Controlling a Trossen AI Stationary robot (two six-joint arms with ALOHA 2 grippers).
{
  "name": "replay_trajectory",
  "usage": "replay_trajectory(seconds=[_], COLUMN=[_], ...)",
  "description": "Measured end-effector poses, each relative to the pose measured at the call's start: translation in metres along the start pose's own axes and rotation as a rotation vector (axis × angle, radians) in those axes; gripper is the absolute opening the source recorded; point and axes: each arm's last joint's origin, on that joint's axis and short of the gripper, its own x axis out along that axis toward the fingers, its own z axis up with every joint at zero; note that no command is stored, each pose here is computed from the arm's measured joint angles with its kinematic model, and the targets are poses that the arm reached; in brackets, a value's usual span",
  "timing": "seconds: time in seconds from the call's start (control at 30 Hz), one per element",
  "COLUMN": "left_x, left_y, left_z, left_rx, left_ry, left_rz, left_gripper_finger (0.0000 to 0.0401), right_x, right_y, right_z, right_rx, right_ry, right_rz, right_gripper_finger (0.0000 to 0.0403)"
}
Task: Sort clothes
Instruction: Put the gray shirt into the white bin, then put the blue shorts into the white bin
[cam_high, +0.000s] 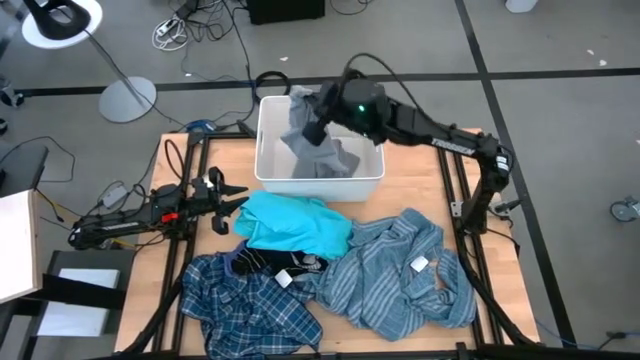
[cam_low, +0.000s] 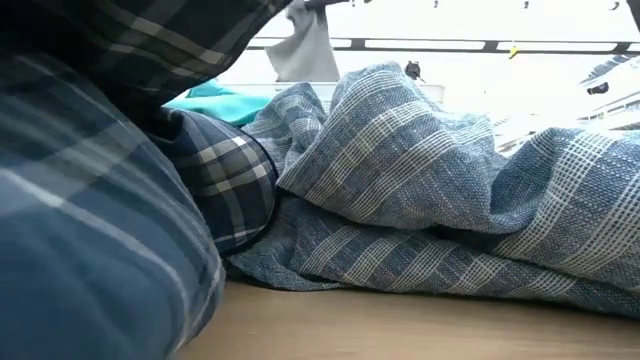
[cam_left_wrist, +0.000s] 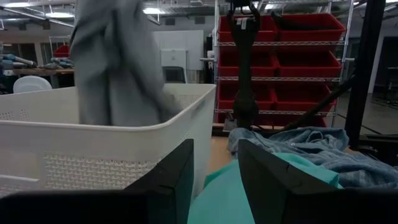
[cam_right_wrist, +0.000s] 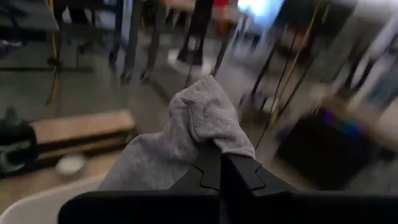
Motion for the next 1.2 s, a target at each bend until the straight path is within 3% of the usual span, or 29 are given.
replay_trajectory(seconds=[0.17,0.3,0.4,0.53,0.67,0.87,1.0,1.2], left_x=[0.000,0.000,0.000,0.000,0.000,0.000,0.000,0.000], left_y=[0.000,0.000,0.000,0.000,0.000,0.000,0.000,0.000], left_z=[0.000,0.000,0.000,0.000,0.000,0.000,0.000,0.000], left_rx=[0.000,0.000,0.000,0.000,0.000,0.000,0.000,0.000], left_ry=[0.000,0.000,0.000,0.000,0.000,0.000,0.000,0.000], left_rz=[0.000,0.000,0.000,0.000,0.000,0.000,0.000,0.000], left_gripper_finger=[0.0131,0.0131,0.0131,0.0131,0.0131,0.0131,0.0131,0.0131], right_x=[0.027,0.044,0.051,0.042,0.013,-0.061,-0.115,-0.175], right_y=[-0.014,-0.016,-0.014,-0.014,-0.020,-0.014,-0.003,0.022], right_z=[-0.047,-0.087,-0.103,-0.096,-0.074,-0.045,-0.029,-0.027], right_rx=[0.191,0.186,0.141,0.116,0.129,0.106,0.083,0.079], right_ry=[0.355,0.643,0.747,0.729,0.668,0.647,0.570,0.563], right_rz=[0.003,0.012,0.036,0.053,0.071,0.160,0.157,0.191], right_gripper_finger=[0.0010,0.0037,0.0067,0.0108,0.0143,0.0173,0.0177,0.0176])
